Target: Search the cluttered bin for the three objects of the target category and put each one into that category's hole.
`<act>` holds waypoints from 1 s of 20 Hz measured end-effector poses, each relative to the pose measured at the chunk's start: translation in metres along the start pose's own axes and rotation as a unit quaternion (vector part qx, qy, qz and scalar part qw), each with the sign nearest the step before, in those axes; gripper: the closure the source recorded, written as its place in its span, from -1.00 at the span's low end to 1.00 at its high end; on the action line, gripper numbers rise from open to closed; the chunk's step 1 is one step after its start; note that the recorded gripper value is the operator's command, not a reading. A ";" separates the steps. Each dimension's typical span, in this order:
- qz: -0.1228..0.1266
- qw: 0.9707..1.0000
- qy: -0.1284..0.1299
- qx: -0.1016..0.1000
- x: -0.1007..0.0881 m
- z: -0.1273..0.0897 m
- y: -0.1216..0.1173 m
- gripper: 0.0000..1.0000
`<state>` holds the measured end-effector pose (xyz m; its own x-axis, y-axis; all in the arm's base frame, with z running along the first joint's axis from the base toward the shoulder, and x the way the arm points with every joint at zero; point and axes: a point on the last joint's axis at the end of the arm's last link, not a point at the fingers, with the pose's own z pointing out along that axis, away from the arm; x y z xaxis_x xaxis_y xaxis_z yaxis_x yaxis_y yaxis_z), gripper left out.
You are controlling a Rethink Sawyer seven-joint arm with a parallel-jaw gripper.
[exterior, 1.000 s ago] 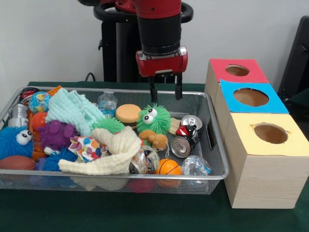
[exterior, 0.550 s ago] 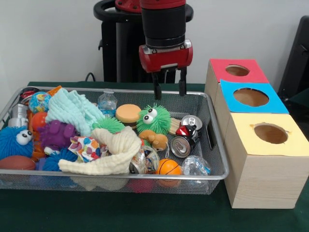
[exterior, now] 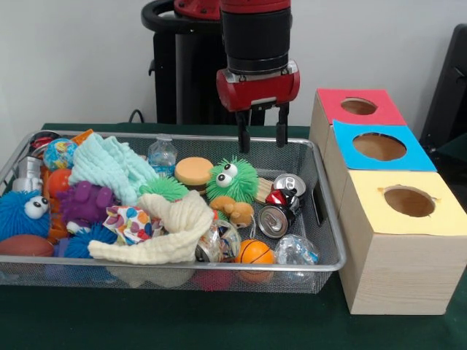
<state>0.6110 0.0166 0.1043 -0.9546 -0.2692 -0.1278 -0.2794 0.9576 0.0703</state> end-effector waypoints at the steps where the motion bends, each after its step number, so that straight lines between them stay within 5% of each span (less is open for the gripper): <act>1: -0.003 1.000 -0.001 0.000 -0.001 -0.001 -0.001 -1.00; 12: -0.028 0.999 0.011 0.010 -0.002 -0.009 -0.029 -1.00; 20: -0.047 0.999 0.021 0.018 -0.013 -0.011 -0.024 -1.00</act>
<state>0.6296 -0.0043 0.1150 -0.9280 -0.3613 -0.0906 -0.3648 0.9308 0.0245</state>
